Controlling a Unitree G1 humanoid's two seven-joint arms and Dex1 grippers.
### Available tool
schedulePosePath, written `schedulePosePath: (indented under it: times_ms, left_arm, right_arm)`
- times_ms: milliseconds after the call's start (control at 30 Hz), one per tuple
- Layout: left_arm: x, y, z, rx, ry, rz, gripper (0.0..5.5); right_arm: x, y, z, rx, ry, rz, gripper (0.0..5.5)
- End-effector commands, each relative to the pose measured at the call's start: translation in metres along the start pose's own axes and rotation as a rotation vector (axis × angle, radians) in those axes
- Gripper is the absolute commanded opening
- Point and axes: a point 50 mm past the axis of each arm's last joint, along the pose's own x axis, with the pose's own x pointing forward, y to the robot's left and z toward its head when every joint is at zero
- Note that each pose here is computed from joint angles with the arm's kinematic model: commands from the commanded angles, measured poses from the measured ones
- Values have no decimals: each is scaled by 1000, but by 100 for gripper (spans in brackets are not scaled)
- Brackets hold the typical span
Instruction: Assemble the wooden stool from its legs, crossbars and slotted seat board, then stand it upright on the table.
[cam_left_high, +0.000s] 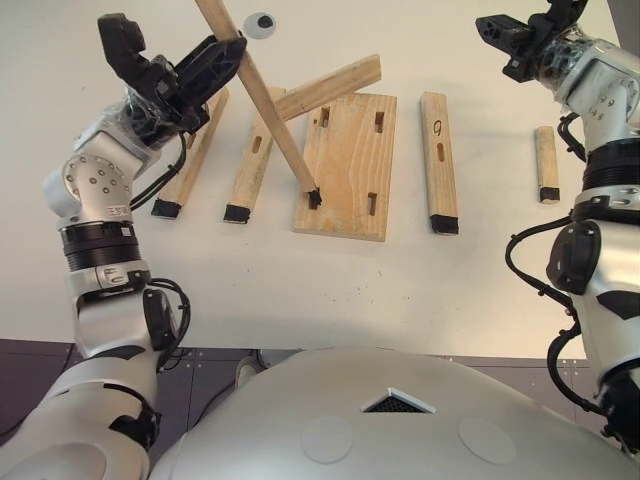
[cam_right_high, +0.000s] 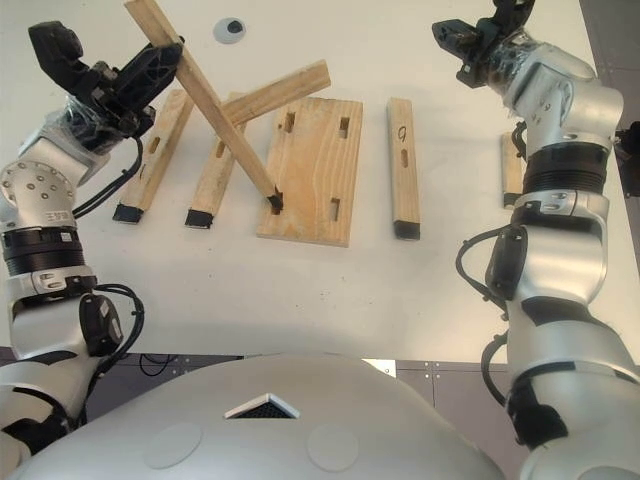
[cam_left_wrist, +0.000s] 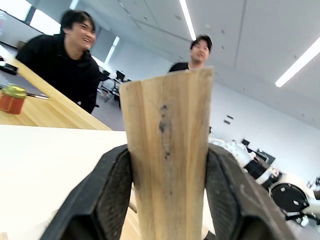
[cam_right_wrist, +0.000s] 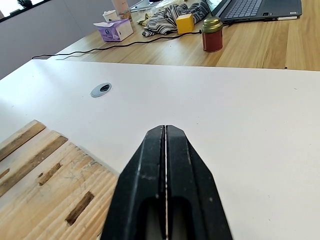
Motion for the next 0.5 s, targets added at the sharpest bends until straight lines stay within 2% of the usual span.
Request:
schedulePosePath:
  times_ms: [33,133,267,433,500]
  left_arm:
    - [-7,-1,-8,97,321,-3,199]
    - [-8,-9,3,214,528,-77,199]
    - [-2,-17,11,315,687,-163,199]
    - [8,-29,3,419,759,-215,199]
    - [10,-37,-10,456,789,-186,199]
  right_arm:
    - [-1,4,-12,13,17,3,0]
    - [-5,5,-22,30,13,-11,0]
    - [-10,7,-35,60,-8,-32,0]
    - [-13,13,-45,96,-41,-60,0]
    - [-15,13,-50,111,-47,-73,0]
